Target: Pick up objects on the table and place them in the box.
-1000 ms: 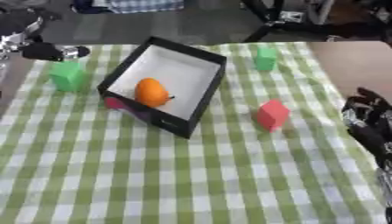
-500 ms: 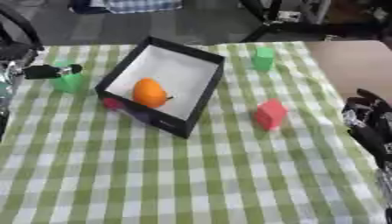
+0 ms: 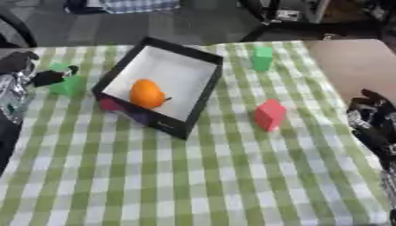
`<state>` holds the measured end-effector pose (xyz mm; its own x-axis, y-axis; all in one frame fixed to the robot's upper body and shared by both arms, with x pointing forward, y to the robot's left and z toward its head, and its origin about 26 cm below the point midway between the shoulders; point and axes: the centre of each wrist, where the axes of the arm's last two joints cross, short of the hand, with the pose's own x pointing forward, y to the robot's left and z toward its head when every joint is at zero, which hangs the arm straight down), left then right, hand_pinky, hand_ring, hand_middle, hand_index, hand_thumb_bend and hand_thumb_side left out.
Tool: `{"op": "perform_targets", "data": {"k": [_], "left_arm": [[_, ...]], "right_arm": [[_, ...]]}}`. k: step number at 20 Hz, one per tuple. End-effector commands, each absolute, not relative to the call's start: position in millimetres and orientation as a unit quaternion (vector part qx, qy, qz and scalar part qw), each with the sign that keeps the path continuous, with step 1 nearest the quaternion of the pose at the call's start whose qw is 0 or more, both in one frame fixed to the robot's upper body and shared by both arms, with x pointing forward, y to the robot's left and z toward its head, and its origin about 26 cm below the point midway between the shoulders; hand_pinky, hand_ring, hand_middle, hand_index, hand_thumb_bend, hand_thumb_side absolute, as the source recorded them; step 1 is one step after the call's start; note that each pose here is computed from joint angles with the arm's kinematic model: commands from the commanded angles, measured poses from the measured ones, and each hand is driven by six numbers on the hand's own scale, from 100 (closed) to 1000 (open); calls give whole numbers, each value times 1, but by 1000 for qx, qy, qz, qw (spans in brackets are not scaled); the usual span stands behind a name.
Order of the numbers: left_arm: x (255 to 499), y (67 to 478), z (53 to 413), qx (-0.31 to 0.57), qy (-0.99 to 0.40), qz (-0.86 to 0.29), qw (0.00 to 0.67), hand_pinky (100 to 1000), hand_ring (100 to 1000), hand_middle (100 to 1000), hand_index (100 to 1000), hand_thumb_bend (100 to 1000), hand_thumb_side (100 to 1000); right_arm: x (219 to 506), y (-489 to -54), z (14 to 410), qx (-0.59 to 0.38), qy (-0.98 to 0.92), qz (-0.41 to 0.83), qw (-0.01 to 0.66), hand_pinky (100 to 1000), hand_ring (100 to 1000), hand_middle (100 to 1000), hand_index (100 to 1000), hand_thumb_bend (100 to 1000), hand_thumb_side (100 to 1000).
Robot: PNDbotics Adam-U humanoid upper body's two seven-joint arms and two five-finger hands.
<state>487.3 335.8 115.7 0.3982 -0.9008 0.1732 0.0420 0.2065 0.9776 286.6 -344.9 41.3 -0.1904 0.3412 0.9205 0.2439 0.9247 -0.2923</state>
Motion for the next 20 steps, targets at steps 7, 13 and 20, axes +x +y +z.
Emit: {"op": "perform_targets", "data": {"k": [7, 13, 20], "left_arm": [[484, 342, 108, 508, -413, -345, 673, 712, 626, 639, 835, 514, 712], [484, 341, 106, 520, -422, -330, 666, 682, 566, 554, 778, 342, 560], [485, 341, 125, 522, -493, -280, 637, 624, 441, 409, 683, 100, 320]], "right_arm": [[290, -347, 51, -190, -781, 41, 594, 786, 683, 724, 877, 100, 360], [291, -346, 51, -188, -781, 41, 594, 786, 682, 724, 877, 100, 362], [291, -348, 51, -190, -780, 41, 594, 786, 682, 724, 877, 100, 363]]}}
